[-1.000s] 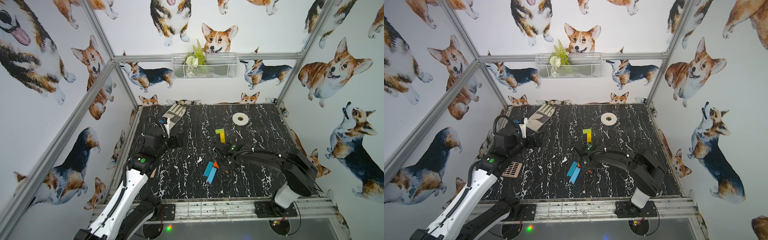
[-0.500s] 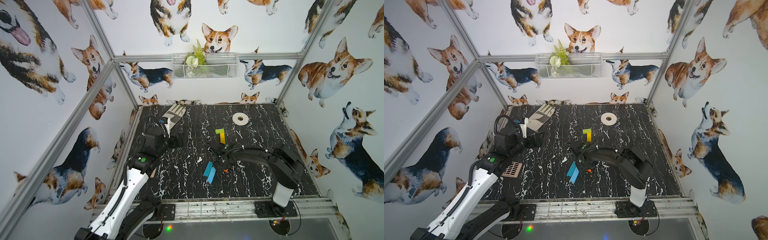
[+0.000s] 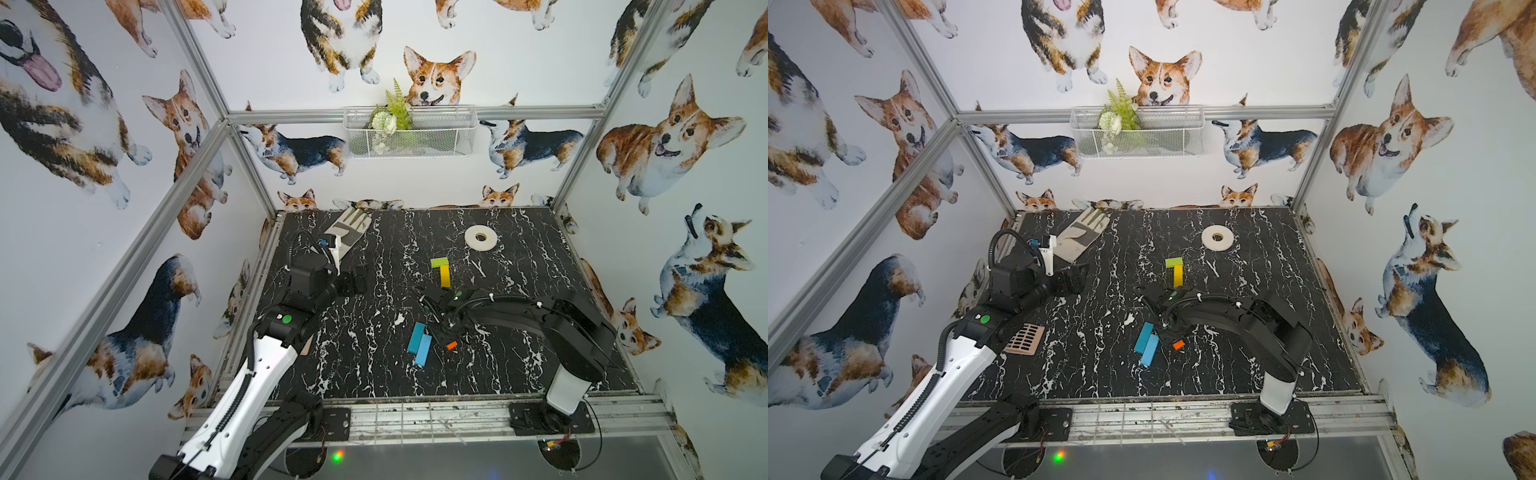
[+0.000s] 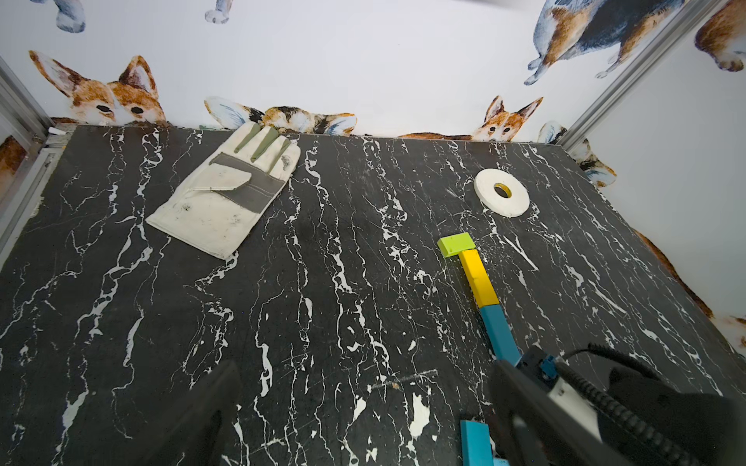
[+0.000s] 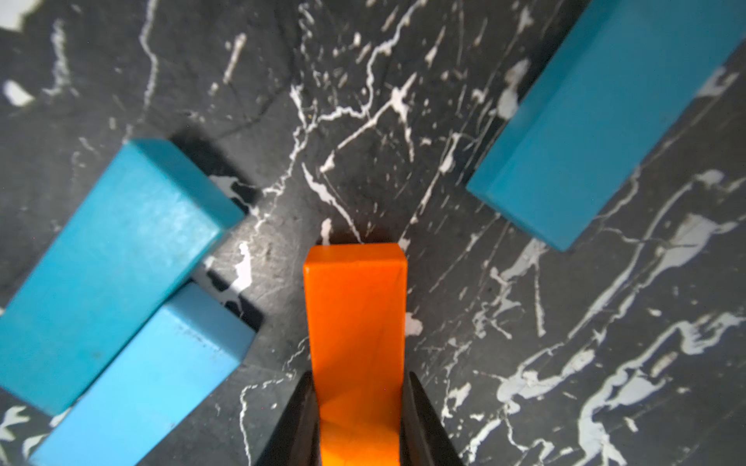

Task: Assemble a giraffe with building blocks
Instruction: Pick up the building block from the center of the board, then assemble the building block at the center of the board.

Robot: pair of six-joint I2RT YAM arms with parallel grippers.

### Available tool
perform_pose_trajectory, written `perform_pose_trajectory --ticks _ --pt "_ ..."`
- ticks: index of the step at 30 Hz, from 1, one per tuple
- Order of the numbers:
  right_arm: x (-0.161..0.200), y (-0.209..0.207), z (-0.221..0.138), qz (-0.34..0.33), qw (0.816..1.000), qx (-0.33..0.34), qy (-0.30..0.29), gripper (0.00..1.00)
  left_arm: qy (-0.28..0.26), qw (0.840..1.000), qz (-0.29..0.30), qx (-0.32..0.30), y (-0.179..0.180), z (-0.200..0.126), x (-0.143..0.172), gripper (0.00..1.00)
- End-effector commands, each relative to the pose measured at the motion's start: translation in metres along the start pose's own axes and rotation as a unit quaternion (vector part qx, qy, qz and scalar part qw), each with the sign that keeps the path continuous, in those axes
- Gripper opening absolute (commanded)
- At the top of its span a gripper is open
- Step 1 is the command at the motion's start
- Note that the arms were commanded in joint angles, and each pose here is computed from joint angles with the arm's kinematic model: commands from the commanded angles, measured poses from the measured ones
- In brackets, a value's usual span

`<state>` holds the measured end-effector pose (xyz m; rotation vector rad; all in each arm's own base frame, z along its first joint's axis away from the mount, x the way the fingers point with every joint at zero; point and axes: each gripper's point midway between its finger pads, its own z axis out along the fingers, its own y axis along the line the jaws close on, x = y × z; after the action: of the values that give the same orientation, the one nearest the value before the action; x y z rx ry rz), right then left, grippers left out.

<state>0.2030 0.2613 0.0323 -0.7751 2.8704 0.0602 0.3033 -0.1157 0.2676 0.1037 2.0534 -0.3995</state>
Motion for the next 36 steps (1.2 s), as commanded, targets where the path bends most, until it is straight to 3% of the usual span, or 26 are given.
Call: perform_pose_trajectory --ticks 1,3,6,8,9,11,14,15,17,19,21,22,23,25,31,36 --pt "-0.018 0.020 -0.033 0.005 0.996 -0.068 -0.056 0.21 -0.016 1.000 -0.004 0.004 -0.001 -0.001 -0.009 1.00" --pt "-0.035 0.032 -0.075 0.004 0.985 -0.123 -0.123 0.18 -0.015 1.000 -0.004 0.004 -0.002 -0.002 -0.008 1.00" --pt "-0.068 0.009 -0.150 0.064 0.942 -0.192 -0.266 0.11 -0.016 1.000 -0.004 0.005 -0.002 -0.001 -0.008 1.00" --pt "-0.086 -0.036 -0.186 0.118 0.910 -0.180 -0.356 0.05 -0.017 1.000 -0.004 0.006 -0.002 -0.002 -0.009 1.00" --pt "-0.089 -0.048 -0.194 0.101 0.903 -0.163 -0.385 0.01 -0.017 1.000 -0.004 0.006 -0.002 -0.002 -0.009 1.00" --pt "-0.093 -0.061 -0.221 -0.026 0.868 -0.091 -0.488 0.00 -0.016 1.000 -0.004 0.007 -0.003 -0.002 -0.009 1.00" --pt "-0.087 -0.070 -0.228 -0.213 0.806 0.042 -0.550 0.00 -0.016 1.000 -0.005 0.008 -0.003 -0.001 -0.009 1.00" --pt "-0.087 -0.075 -0.227 -0.248 0.796 0.069 -0.548 0.00 -0.016 1.000 -0.005 0.008 -0.003 -0.001 -0.009 1.00" --pt "-0.085 -0.089 -0.217 -0.277 0.821 0.051 -0.497 0.00 -0.018 1.000 -0.005 0.010 -0.004 -0.002 -0.010 1.00" --pt "-0.078 -0.100 -0.205 -0.283 0.852 -0.015 -0.440 0.00 -0.018 1.000 -0.005 0.011 -0.004 -0.002 -0.010 1.00" --pt "-0.070 -0.104 -0.183 -0.293 0.875 -0.065 -0.381 0.11 -0.017 1.000 -0.006 0.013 -0.005 -0.001 -0.009 1.00" --pt "-0.065 -0.105 -0.174 -0.296 0.885 -0.081 -0.351 0.12 -0.017 1.000 -0.006 0.013 -0.005 -0.001 -0.009 1.00" --pt "-0.060 -0.103 -0.165 -0.315 0.889 -0.092 -0.321 0.12 -0.016 1.000 -0.006 0.014 -0.005 -0.001 -0.009 1.00" --pt "-0.058 -0.107 -0.147 -0.318 0.902 -0.103 -0.271 0.00 -0.016 1.000 -0.006 0.014 -0.005 -0.001 -0.009 1.00" --pt "-0.048 -0.106 -0.109 -0.338 0.913 -0.155 -0.169 0.00 -0.017 1.000 -0.007 0.017 -0.006 -0.001 -0.009 1.00" --pt "-0.035 -0.101 -0.075 -0.366 0.905 -0.194 -0.096 0.00 -0.017 1.000 -0.007 0.018 -0.006 -0.001 -0.009 1.00"
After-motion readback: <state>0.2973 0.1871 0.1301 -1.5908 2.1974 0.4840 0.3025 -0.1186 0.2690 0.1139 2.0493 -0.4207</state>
